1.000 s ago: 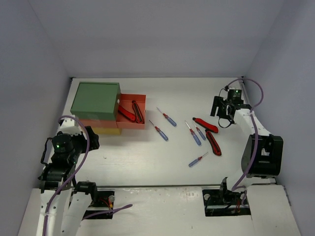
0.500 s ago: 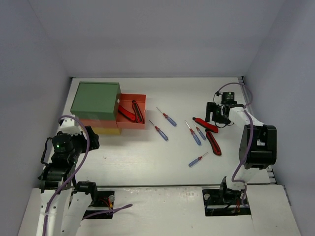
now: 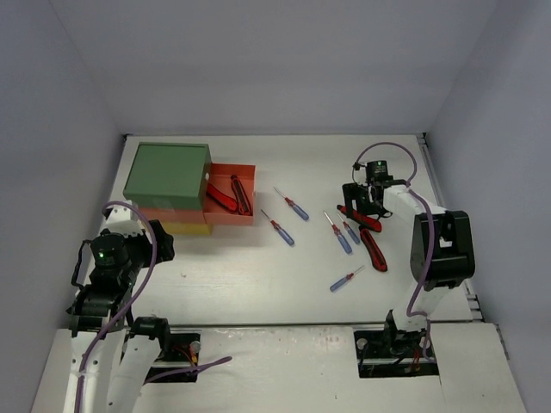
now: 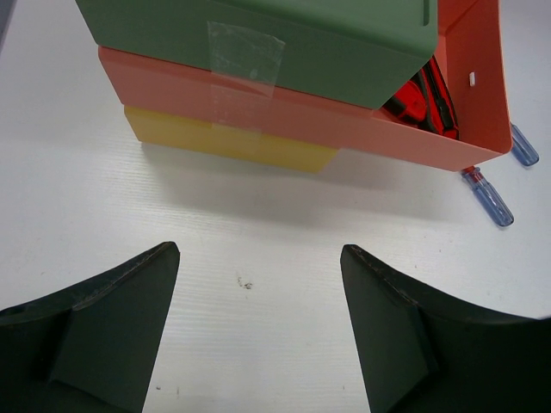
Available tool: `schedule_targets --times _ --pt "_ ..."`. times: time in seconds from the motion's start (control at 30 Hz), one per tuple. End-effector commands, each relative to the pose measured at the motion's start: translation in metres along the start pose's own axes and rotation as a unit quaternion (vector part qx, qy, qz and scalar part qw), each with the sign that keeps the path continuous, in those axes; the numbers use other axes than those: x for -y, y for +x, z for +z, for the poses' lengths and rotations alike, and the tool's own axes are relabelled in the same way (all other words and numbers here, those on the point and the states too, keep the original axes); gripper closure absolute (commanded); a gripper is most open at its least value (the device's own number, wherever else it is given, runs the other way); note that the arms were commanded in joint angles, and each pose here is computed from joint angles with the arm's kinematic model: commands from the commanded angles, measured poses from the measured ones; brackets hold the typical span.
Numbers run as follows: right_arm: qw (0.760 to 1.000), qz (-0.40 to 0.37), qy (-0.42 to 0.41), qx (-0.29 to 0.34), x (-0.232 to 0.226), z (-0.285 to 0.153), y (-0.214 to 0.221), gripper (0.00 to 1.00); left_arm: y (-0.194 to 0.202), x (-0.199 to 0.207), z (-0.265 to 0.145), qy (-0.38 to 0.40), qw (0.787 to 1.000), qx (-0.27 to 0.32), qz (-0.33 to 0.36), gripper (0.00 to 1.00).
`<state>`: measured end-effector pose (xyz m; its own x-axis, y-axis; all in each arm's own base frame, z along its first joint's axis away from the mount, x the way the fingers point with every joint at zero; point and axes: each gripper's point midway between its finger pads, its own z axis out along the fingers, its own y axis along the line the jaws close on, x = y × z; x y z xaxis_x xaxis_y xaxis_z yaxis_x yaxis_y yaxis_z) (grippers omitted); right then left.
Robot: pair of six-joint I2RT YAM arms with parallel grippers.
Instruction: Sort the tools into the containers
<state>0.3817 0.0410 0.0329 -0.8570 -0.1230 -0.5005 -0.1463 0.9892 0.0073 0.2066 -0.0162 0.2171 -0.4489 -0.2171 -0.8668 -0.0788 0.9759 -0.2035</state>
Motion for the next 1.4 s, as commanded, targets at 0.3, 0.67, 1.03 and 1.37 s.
schedule_targets --times 0.3,0.67,1.03,1.37 --pt "1.0 0.003 0.015 -0.01 0.01 0.015 -0.003 0.32 -0.013 0.006 0.004 0.011 1.0 0.018 -0.006 0.27" --pt "0.998 0.051 0.039 -0.01 0.026 0.026 -0.01 0.54 -0.013 0.005 0.006 0.009 1.0 0.016 -0.007 0.27" --pt "0.996 0.082 0.024 0.04 0.022 0.017 -0.057 1.0 -0.011 0.004 0.008 0.007 1.0 0.011 -0.007 0.27" --pt "0.965 0.103 -0.107 0.216 -0.096 -0.108 -0.167 1.0 -0.012 0.004 0.008 0.005 1.0 0.011 -0.008 0.27"
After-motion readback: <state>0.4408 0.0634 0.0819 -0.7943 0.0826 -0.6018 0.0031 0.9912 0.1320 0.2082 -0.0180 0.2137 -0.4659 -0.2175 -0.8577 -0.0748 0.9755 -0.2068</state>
